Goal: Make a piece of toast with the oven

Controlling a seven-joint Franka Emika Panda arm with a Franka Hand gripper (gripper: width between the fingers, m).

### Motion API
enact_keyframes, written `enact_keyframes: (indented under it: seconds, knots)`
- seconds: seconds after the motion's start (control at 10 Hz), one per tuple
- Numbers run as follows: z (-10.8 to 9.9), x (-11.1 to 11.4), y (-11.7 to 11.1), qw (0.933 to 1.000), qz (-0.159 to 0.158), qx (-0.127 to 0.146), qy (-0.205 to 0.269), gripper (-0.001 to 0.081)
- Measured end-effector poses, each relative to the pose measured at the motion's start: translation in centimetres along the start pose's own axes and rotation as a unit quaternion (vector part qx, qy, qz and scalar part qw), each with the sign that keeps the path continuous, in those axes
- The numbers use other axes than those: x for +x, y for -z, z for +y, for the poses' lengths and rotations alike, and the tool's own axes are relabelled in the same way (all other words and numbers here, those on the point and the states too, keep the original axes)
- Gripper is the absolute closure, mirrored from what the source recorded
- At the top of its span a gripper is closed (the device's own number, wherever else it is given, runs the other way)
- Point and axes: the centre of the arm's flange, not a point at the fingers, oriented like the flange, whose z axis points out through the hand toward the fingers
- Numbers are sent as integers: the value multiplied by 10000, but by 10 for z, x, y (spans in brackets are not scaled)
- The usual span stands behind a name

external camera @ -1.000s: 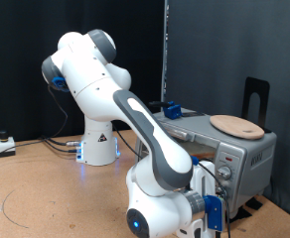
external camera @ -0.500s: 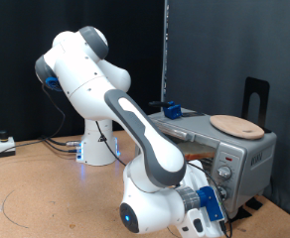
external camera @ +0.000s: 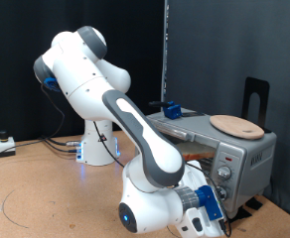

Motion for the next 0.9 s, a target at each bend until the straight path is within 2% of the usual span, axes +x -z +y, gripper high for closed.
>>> enact_keyframes:
  seconds: [0.2,0.3,0.4,0.5,0.6,0.7,0.8,0.9]
  knots:
    - [1,0,1,10000,0,-42,-36,708]
    - [2,-1,4,10000,5,-78,-61,578]
    - [4,-1,7,9999,9,-100,-95,578]
    - [5,-2,9,9998,12,-120,-126,443]
    - [6,-2,12,9998,30,-131,-147,443]
    - [6,-1,16,9997,64,-134,-177,256]
    - [5,0,22,9997,113,-137,-190,116]
    - [1,2,32,9995,227,-133,-190,34]
